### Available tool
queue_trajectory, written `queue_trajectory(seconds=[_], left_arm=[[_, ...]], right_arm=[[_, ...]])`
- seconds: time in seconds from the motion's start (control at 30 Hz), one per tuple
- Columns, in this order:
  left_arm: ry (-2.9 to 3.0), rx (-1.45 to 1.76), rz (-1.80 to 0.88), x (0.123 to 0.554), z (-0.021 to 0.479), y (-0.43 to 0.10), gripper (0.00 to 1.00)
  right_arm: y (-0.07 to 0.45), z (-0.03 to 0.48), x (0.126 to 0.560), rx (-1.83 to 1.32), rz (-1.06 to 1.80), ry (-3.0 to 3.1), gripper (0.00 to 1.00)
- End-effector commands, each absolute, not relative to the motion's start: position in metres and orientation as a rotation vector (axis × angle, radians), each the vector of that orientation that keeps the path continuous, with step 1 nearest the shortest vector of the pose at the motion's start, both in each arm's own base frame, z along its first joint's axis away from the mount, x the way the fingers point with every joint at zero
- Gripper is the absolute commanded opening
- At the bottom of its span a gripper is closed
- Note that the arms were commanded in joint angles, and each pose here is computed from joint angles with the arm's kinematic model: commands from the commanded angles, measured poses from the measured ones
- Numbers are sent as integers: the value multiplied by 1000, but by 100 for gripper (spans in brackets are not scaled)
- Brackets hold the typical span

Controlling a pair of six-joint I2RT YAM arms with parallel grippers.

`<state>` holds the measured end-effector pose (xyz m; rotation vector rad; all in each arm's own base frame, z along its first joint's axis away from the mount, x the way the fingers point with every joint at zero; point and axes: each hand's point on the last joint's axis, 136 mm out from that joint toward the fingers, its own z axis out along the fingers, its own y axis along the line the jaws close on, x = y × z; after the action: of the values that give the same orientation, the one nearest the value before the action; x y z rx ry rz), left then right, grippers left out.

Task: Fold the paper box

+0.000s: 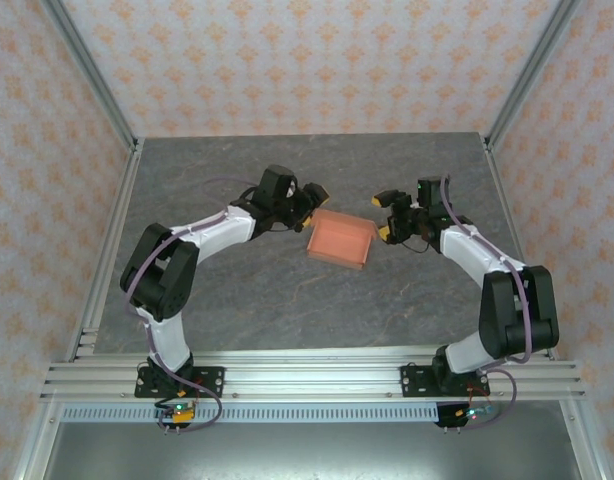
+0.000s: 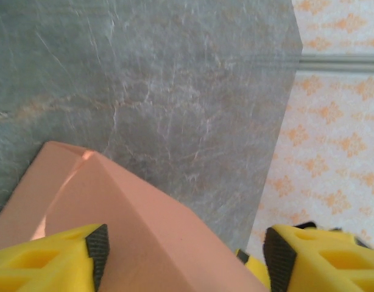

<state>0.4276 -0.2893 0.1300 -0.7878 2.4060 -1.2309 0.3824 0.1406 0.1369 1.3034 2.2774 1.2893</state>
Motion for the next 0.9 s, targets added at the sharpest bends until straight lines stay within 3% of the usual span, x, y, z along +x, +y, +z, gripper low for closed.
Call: queue_trajectory(seconds=[0.0,0.3,0.53,0.7,0.87], left_arm=[[2350,-828,-1326,423,139,-297,64],[2381,-774,-1370,416,142,-314,59],[2450,-760,-1312,403,111,-310,52],[2508,-744,-1261,390,92,-303,52],[2518,-740,-1248,387,89,-301,52]], right_arm=[[150,140,388,1323,1399,2267,67],[159,129,384,1353,1416,2302,64],[156,113,372,1393,1361,2317,64],[167,120,366,1334,1422,2356,71],[169,118,361,1372,1381,2411,71]])
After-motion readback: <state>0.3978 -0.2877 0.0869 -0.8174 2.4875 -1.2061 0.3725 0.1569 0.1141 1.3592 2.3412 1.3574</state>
